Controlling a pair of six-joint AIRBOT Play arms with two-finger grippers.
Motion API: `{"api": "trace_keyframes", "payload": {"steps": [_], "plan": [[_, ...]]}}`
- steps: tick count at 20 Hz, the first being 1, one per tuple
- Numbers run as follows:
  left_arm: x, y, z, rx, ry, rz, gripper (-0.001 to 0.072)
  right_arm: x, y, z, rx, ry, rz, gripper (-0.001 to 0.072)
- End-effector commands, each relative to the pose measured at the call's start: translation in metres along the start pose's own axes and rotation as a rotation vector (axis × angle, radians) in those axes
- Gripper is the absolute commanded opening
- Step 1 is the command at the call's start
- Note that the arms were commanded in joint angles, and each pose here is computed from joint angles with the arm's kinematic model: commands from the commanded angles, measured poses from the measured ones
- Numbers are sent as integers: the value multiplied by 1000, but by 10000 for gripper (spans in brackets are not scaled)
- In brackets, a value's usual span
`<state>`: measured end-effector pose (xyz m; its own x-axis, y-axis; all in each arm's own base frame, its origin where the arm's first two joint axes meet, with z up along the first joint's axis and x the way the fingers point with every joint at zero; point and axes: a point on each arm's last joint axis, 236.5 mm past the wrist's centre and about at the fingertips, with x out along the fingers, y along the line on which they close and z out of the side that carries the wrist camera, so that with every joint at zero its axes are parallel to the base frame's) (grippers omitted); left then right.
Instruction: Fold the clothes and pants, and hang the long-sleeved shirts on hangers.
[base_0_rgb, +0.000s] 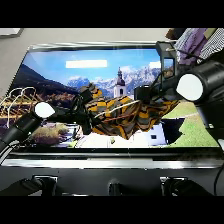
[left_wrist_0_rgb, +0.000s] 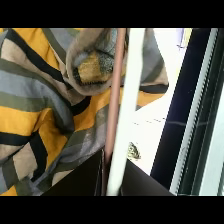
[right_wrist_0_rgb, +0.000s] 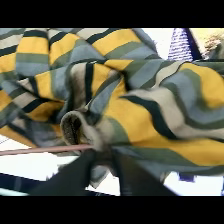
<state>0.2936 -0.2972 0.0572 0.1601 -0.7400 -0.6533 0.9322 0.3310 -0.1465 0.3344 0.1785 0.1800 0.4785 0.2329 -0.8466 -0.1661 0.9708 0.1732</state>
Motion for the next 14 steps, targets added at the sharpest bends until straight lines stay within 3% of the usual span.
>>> {"api": "trace_keyframes", "payload": {"steps": [1, 2, 6, 14], "plan": [[0, 0, 2, -4, -8, 0, 25, 0, 0, -6, -1, 25, -1, 329], [0, 0, 2, -4, -8, 0, 25, -2, -1, -7, -1, 28, -4, 333], [0, 0, 2, -5, -7, -1, 25, -13, -7, -6, -3, 1, -20, 526], [0, 0, 2, -4, -7, 0, 25, -60, -78, 0, 148, -120, -281, 528]]}}
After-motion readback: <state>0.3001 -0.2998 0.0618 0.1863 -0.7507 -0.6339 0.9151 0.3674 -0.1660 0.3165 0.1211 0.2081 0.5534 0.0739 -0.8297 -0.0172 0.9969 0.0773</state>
